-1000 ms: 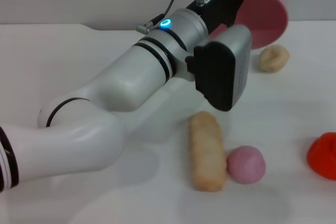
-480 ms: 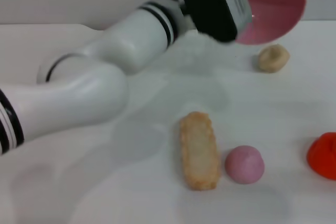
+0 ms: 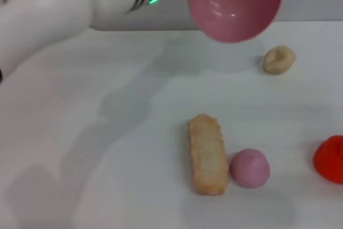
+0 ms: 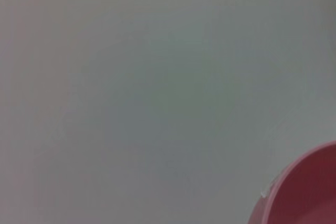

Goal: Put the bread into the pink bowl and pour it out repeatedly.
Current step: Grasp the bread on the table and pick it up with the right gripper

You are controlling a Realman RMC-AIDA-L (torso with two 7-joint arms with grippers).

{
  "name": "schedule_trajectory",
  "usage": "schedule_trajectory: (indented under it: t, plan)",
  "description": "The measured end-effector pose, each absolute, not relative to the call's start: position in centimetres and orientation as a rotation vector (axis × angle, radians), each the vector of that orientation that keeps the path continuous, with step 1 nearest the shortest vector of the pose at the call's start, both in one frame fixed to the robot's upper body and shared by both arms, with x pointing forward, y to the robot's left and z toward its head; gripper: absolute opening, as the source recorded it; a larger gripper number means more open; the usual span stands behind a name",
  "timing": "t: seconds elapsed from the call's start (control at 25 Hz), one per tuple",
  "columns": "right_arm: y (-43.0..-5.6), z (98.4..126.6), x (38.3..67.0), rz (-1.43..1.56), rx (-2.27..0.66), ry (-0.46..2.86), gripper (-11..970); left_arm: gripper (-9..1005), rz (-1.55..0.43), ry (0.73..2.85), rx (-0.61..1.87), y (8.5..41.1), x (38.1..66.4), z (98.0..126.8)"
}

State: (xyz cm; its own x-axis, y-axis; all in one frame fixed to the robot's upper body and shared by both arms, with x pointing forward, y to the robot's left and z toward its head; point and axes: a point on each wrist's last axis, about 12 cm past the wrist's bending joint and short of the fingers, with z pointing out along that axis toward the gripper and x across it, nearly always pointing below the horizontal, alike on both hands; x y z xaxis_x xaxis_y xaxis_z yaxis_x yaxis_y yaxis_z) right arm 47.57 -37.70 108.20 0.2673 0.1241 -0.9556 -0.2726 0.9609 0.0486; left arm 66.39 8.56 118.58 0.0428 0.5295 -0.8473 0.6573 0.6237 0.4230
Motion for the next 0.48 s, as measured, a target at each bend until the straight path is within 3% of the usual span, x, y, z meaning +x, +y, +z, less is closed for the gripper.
schedule_trajectory:
  t: [0.48]
  plan:
    - [-36.2, 107.4, 49.8, 0.31, -0.187, 1.362, 694, 43, -0.418, 1.978, 1.039, 14.6, 67.7, 120.7]
